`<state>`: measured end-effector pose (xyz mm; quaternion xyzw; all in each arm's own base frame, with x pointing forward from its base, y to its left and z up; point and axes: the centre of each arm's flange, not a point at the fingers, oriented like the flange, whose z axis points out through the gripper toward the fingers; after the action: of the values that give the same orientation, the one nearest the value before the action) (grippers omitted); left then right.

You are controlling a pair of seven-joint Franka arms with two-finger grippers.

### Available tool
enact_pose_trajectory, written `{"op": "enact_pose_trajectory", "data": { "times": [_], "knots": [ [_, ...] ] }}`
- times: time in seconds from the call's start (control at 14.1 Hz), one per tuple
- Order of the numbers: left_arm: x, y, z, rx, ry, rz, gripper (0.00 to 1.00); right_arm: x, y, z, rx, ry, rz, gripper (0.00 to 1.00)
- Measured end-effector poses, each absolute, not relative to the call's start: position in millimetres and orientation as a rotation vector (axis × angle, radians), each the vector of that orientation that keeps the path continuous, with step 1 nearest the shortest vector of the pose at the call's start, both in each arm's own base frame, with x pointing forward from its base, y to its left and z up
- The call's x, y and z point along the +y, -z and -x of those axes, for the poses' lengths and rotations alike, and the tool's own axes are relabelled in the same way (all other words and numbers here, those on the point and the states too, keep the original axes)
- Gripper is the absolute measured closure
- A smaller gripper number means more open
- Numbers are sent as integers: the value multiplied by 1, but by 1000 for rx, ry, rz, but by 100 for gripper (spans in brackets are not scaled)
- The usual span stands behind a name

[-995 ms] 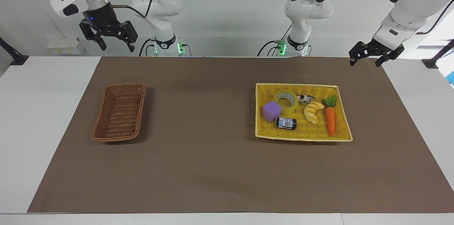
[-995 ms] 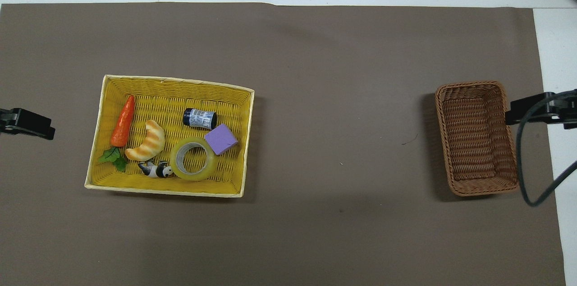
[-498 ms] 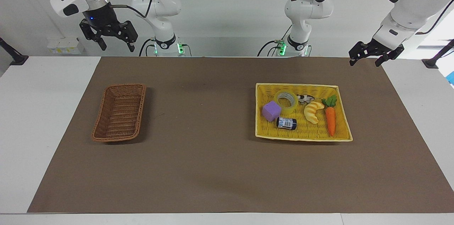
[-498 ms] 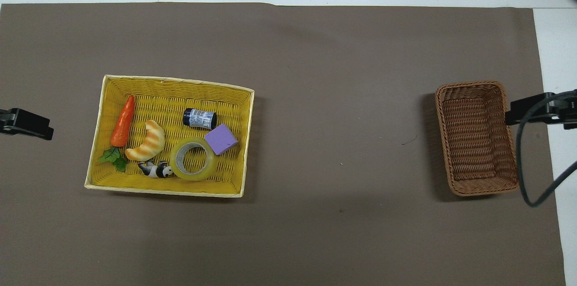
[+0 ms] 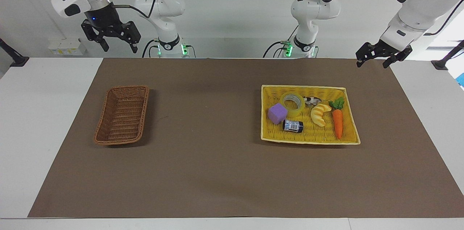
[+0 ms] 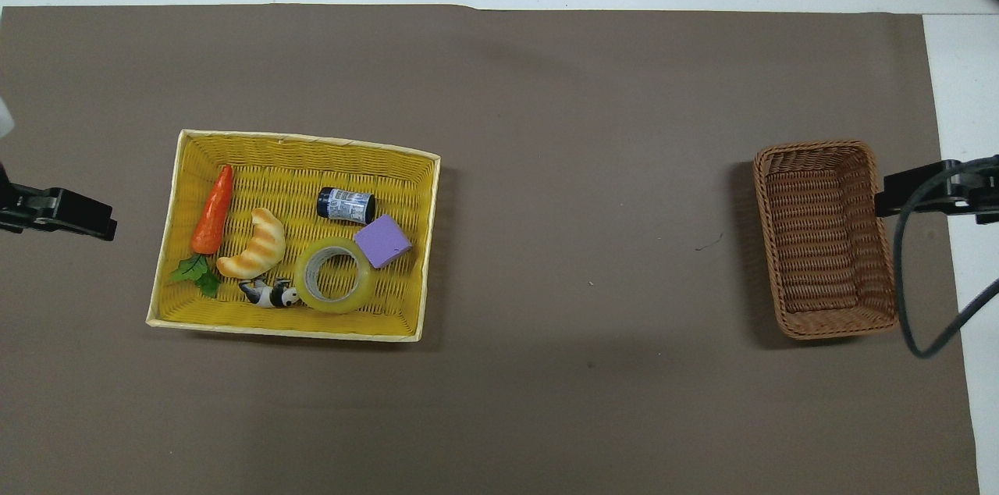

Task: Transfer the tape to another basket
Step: 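Reach the left gripper into the yellow basket down onto the tape roll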

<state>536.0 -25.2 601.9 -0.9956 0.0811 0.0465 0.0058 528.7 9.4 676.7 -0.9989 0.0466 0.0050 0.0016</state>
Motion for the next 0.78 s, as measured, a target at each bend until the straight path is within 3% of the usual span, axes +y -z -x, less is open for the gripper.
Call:
{"op": "enact_pose_trajectory", "data": {
  "times": [0.78],
  "knots": [
    [-81,-531,-515,246,-117,3113,0,9,-675,-529,146,-21,3135,0]
  ]
}}
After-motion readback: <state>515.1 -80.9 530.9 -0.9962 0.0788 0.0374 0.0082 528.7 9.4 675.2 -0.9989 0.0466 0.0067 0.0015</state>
